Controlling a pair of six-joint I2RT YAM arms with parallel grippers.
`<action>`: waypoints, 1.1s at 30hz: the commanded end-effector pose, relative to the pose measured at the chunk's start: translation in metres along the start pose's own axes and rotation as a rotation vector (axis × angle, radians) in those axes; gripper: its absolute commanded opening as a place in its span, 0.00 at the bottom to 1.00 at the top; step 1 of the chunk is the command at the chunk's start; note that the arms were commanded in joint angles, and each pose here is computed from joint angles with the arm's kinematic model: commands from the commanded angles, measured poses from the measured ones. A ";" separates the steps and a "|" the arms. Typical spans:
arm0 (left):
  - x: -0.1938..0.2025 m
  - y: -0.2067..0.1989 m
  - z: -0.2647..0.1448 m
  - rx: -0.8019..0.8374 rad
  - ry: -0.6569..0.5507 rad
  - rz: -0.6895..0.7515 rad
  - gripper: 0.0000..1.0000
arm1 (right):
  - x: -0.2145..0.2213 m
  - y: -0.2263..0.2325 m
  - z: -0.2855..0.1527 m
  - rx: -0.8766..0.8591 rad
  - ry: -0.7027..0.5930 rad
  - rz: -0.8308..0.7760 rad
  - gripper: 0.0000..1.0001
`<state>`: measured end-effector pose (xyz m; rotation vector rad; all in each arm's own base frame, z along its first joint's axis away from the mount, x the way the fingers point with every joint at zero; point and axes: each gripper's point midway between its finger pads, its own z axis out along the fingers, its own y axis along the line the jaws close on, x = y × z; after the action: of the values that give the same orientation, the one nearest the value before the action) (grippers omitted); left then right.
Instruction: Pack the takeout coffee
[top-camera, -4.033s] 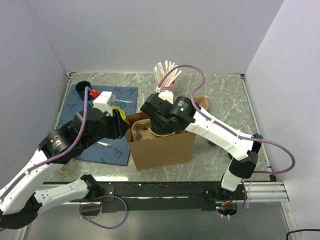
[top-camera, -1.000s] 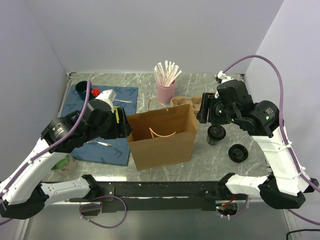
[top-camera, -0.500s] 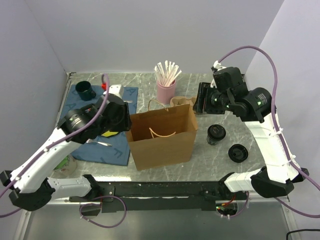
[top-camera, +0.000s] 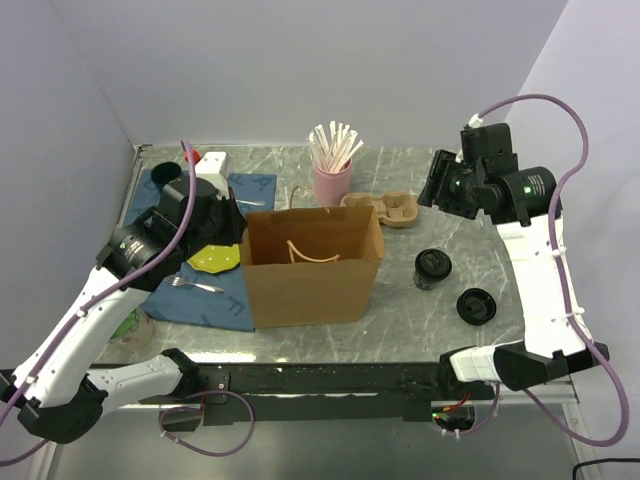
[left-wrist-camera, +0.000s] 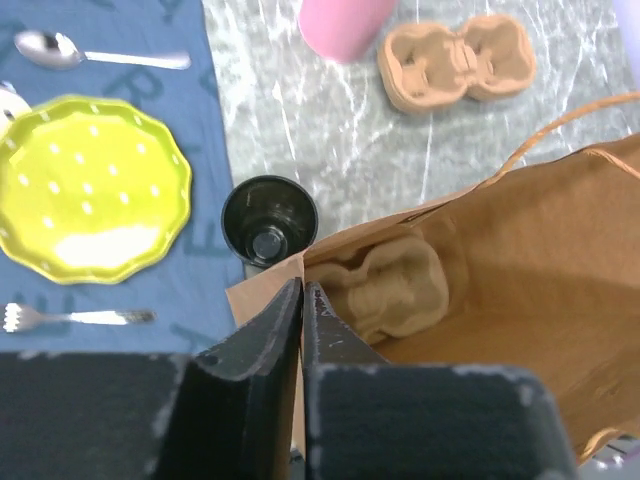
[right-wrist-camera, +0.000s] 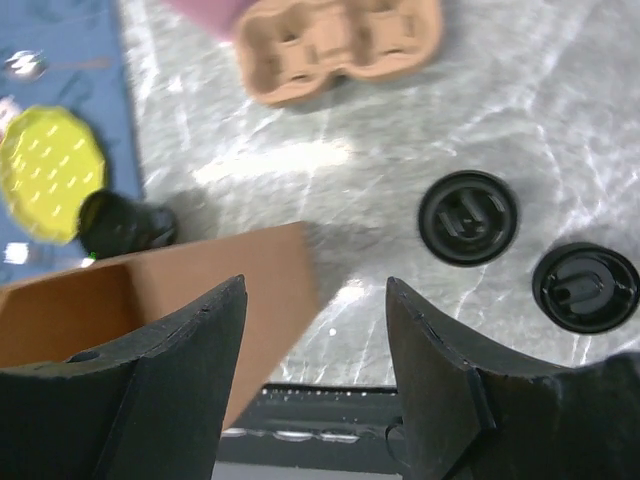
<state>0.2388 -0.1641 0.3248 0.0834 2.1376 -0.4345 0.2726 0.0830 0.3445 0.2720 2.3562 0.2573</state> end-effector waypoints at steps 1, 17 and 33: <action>-0.013 -0.010 0.013 0.081 -0.032 0.069 0.14 | -0.005 -0.022 0.029 0.040 0.018 0.044 0.67; 0.001 -0.037 0.011 0.241 0.000 -0.018 0.32 | 0.067 -0.104 0.110 0.228 0.250 0.138 0.95; 0.006 0.000 -0.004 0.024 0.056 -0.061 0.87 | 0.103 -0.123 0.145 0.290 0.316 0.163 0.97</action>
<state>0.2377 -0.1772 0.3211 0.1199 2.1770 -0.5368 0.2783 0.0148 0.1471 0.5760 2.7212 0.0689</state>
